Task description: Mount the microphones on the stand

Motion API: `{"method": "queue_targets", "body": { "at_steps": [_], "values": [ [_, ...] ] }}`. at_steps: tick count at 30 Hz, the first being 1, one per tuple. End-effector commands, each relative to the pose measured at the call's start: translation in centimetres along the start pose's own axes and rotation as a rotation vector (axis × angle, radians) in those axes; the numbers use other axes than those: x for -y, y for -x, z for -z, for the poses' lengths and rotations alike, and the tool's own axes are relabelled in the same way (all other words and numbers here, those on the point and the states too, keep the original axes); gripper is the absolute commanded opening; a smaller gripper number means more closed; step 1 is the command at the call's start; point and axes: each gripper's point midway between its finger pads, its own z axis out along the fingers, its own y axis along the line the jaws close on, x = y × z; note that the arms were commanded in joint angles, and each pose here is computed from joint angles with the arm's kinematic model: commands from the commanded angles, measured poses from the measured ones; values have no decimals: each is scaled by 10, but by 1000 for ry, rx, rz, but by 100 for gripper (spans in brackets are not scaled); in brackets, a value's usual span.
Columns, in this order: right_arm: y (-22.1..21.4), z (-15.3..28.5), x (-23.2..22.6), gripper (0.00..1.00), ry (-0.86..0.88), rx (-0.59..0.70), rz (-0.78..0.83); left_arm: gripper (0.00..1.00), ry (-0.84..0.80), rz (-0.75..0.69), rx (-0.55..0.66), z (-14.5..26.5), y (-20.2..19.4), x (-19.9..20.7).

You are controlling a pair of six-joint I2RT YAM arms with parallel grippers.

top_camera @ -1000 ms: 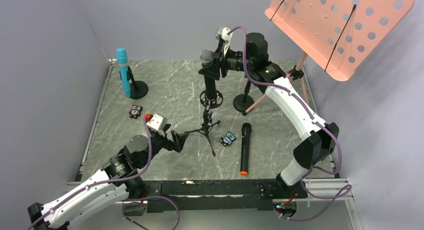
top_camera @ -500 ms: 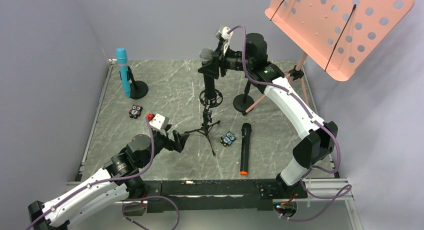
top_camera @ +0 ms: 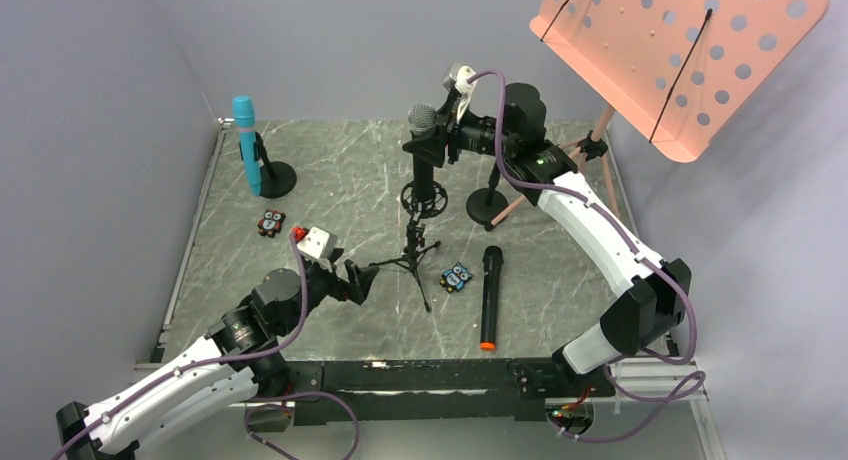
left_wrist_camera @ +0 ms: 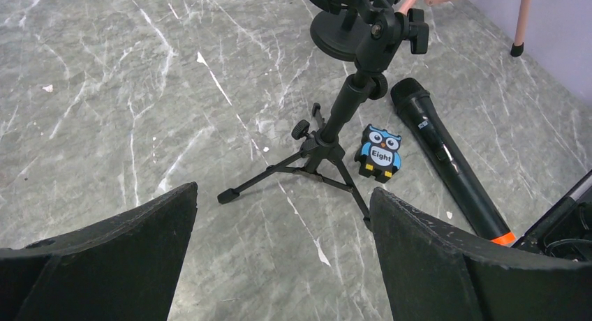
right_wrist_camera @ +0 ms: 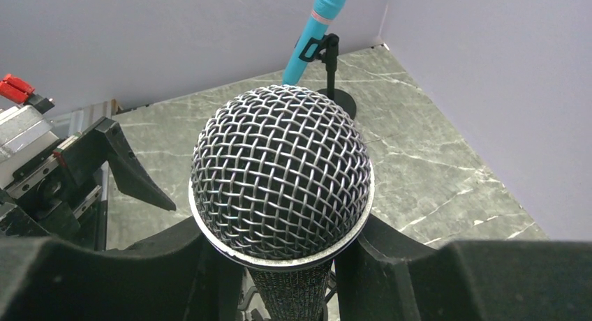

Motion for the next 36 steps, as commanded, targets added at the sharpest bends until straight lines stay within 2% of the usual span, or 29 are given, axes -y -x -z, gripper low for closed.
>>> {"method": "queue_targets", "body": {
  "at_steps": [1, 20, 36],
  "values": [
    [-2, 10, -7, 6, -4, 0, 10, 97, -31, 33, 48, -1, 14, 8],
    [-46, 15, -16, 9, 17, -23, -27, 97, -40, 47, 49, -3, 14, 10],
    [-121, 17, -31, 10, 105, -82, -57, 97, -40, 49, 44, -4, 9, 10]
  ]
}}
